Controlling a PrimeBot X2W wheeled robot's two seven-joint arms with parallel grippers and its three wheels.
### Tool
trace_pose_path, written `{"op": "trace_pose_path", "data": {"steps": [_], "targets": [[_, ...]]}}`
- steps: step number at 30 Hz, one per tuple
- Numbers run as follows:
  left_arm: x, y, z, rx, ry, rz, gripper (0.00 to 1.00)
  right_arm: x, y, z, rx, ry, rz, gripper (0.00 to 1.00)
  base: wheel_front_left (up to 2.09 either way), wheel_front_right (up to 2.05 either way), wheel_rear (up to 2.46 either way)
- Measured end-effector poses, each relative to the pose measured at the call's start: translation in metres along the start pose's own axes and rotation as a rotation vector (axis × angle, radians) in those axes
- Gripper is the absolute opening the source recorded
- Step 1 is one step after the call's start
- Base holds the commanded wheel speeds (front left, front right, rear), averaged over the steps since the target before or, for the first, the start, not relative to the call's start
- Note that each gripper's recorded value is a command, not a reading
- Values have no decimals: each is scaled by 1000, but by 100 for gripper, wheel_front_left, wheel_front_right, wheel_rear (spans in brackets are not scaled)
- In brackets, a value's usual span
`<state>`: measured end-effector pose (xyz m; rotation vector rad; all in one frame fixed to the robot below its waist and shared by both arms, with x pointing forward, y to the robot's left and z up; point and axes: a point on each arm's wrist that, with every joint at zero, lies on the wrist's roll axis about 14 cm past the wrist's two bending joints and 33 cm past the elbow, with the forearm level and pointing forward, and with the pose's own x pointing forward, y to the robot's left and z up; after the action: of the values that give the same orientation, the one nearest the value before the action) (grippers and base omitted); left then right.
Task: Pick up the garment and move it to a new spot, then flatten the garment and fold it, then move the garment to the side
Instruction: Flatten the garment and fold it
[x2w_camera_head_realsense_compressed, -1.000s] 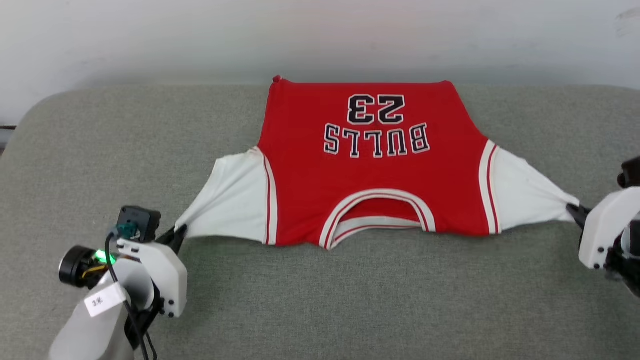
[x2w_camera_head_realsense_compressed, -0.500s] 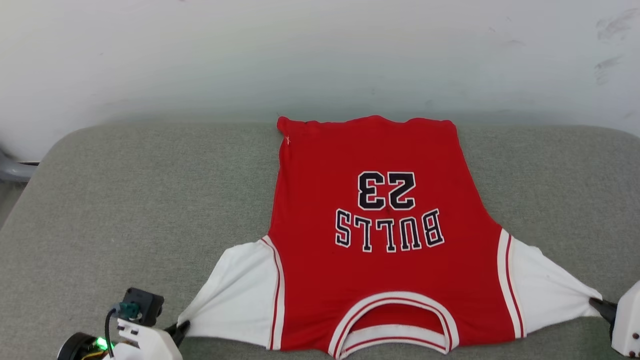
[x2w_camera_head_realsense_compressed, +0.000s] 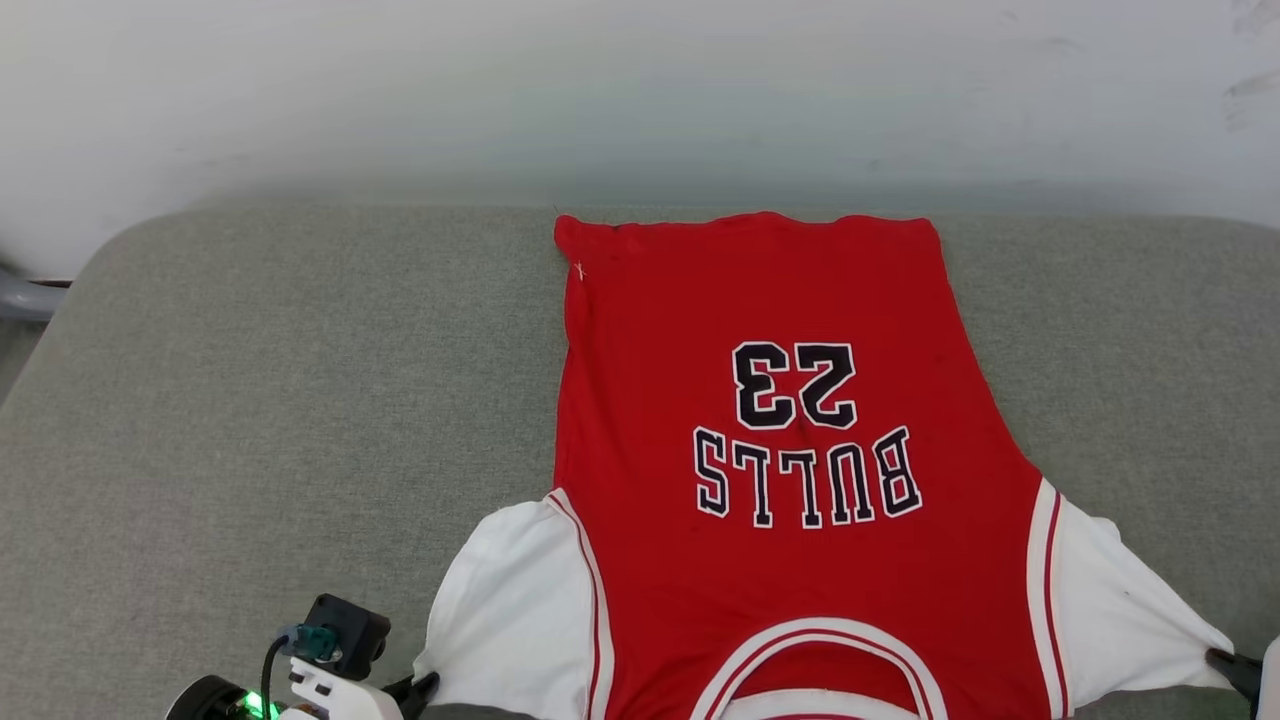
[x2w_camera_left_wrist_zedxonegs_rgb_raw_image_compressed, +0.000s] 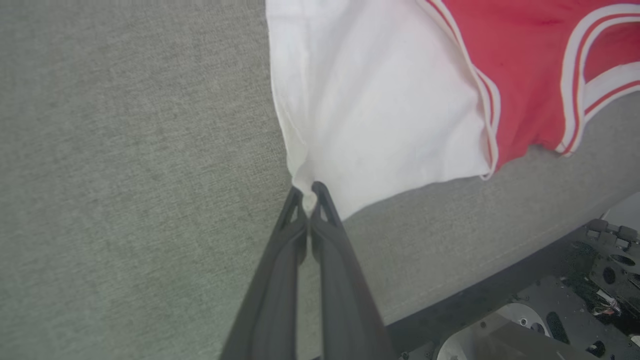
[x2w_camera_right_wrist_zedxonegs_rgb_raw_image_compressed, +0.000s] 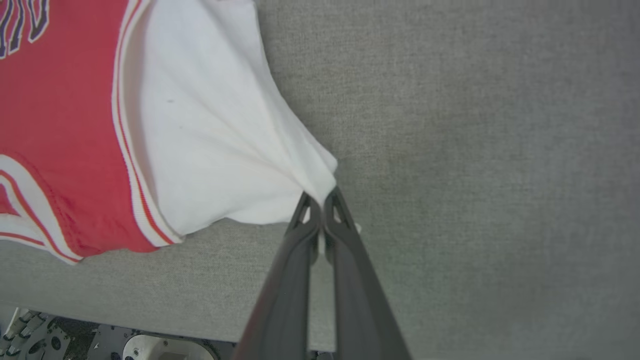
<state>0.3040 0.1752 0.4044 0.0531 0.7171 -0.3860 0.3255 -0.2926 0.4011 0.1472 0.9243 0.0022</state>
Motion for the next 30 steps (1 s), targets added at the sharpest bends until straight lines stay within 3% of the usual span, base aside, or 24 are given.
{"op": "trace_pose_path", "data": {"steps": [1, 2, 3, 8, 16, 21, 30], "targets": [[0, -2, 1, 5, 2, -8, 0, 0, 0, 2, 0, -2, -2, 0, 0, 0, 0], [0, -3, 3, 8, 5, -12, 0, 0, 1, 5, -11, -11, -9, 25, 0, 0, 0], [0, -4, 5, 11, 5, -16, 0, 1, 2, 7, -16, -8, -10, 100, 0, 0, 0], [-1, -11, 20, 42, -4, -45, 0, 4, 14, 33, -61, -38, 14, 100, 0, 0, 0], [6, -16, 41, 84, -14, -68, 0, 19, 50, 135, -199, -140, 70, 100, 0, 0, 0], [15, -15, 47, 91, 3, -78, 0, 53, 80, 192, -273, -152, 86, 100, 0, 0, 0], [29, -9, 39, 43, 53, -60, 0, 129, 113, 245, -281, -86, 88, 100, 0, 0, 0]]}}
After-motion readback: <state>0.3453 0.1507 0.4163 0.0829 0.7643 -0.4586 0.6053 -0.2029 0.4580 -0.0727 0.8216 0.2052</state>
